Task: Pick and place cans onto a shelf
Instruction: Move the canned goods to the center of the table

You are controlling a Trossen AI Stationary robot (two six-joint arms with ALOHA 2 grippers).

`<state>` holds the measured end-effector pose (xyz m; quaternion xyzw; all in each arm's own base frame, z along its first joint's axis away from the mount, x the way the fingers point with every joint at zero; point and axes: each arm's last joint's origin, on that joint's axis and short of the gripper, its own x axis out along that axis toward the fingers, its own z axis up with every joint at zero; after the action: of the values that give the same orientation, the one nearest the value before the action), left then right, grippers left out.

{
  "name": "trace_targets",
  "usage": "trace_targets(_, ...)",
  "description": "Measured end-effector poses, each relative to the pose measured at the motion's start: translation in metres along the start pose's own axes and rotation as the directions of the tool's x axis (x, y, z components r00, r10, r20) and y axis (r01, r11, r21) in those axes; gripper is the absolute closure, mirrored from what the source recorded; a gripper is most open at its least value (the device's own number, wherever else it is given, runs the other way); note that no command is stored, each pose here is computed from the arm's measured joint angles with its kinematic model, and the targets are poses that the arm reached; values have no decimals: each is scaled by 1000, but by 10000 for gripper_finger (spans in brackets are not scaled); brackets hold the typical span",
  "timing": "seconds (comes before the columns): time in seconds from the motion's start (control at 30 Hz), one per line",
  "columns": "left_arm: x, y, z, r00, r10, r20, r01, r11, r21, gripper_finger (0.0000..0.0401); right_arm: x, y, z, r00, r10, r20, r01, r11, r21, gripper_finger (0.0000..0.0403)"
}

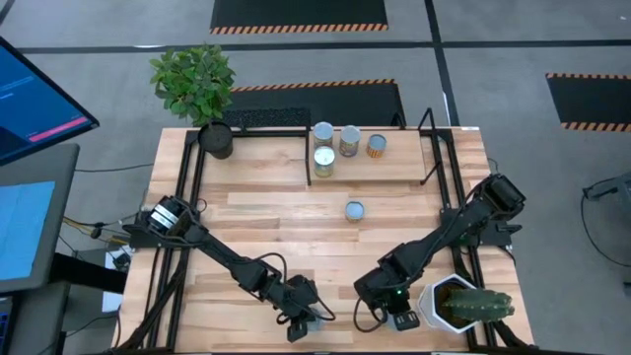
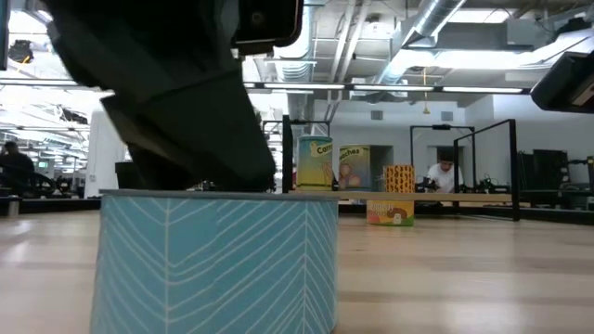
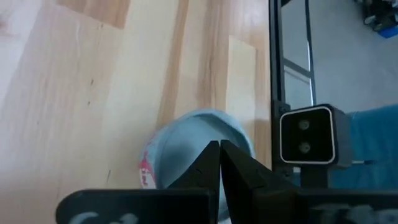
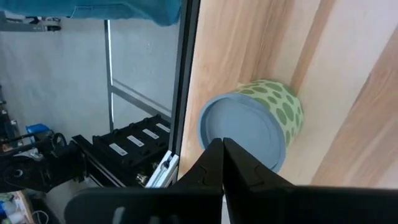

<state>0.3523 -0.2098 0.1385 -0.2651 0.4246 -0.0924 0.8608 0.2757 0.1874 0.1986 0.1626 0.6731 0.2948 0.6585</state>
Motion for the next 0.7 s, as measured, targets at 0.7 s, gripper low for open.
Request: trace_targets(0.7,-38,20,92,904,401,147,-421,897,139,401,1,0,-2,1000,-6,-12,6,1000,19,379)
